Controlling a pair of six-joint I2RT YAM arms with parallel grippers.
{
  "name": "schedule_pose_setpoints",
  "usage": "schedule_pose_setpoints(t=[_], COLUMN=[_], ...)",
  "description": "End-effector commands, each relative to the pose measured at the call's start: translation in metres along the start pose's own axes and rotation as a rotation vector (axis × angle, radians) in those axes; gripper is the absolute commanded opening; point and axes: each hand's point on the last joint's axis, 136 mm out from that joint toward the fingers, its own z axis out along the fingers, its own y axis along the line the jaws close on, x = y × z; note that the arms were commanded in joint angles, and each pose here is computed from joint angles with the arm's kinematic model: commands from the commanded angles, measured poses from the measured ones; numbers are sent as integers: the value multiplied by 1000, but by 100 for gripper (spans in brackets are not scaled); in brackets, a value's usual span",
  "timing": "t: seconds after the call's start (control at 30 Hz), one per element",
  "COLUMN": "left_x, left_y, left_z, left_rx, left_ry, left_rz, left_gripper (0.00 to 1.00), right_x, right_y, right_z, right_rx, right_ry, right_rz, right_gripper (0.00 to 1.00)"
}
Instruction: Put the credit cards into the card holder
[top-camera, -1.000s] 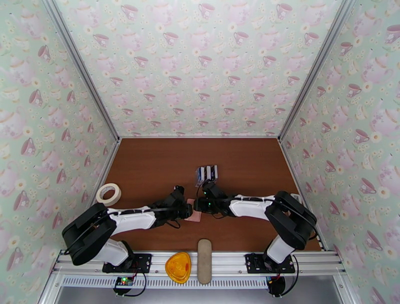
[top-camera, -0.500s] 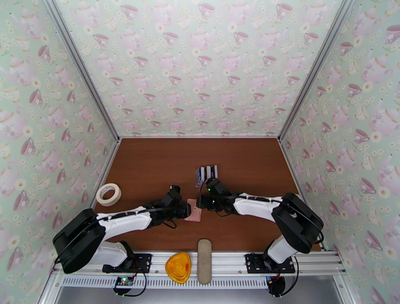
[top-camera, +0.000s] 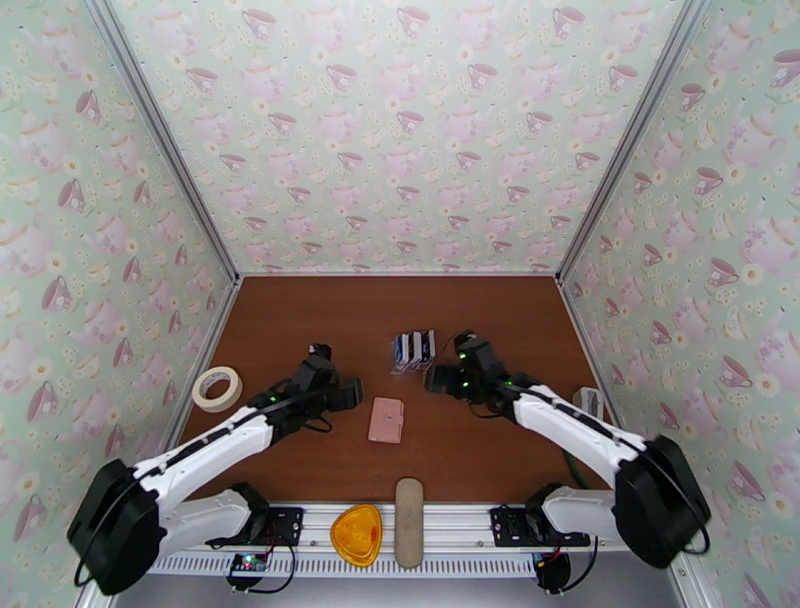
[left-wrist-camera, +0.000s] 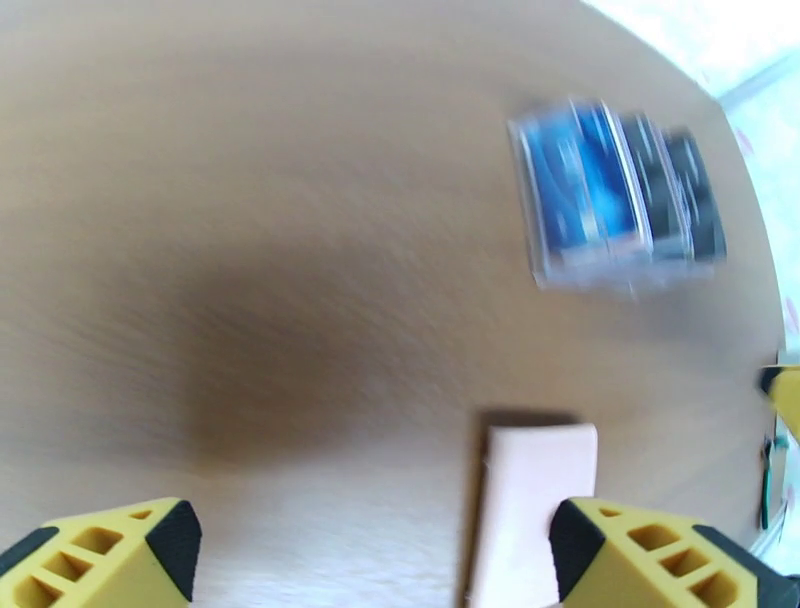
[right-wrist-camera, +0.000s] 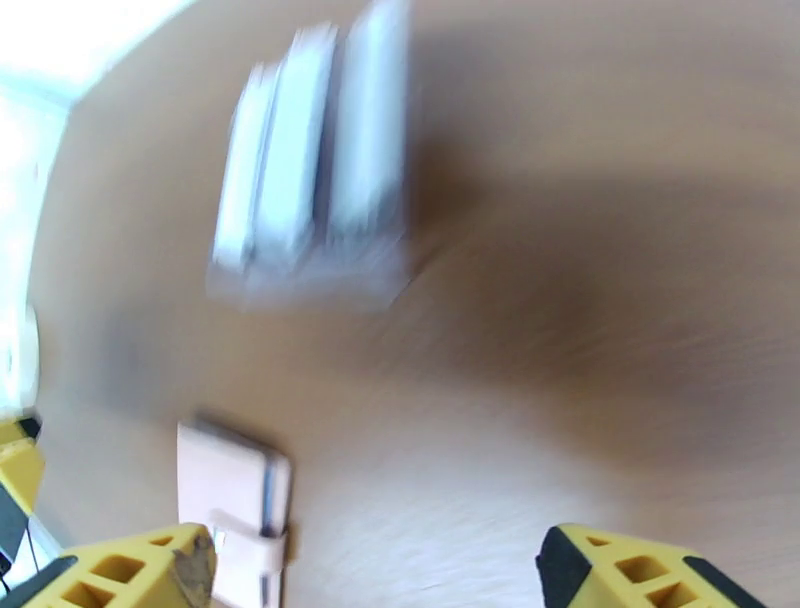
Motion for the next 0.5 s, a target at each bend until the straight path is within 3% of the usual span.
schedule_pose_setpoints(t=[0.0, 0.23, 0.47], left_x=[-25, -69, -94], left_y=[9, 34, 55], left_z=[-19, -37, -29], left_rx=[-21, -46, -29], left_ry=[-72, -197, -229], left_rz=[12, -29, -15], left_gripper=[100, 100, 100], right_x=[-6, -36, -60], right_y=[-17, -53, -85], right_z=[-17, -43, -76], right_rx=[57, 165, 264], right_ry=[-4, -120, -266], right_rz=[-45, -23, -21], right_gripper=[93, 96, 96])
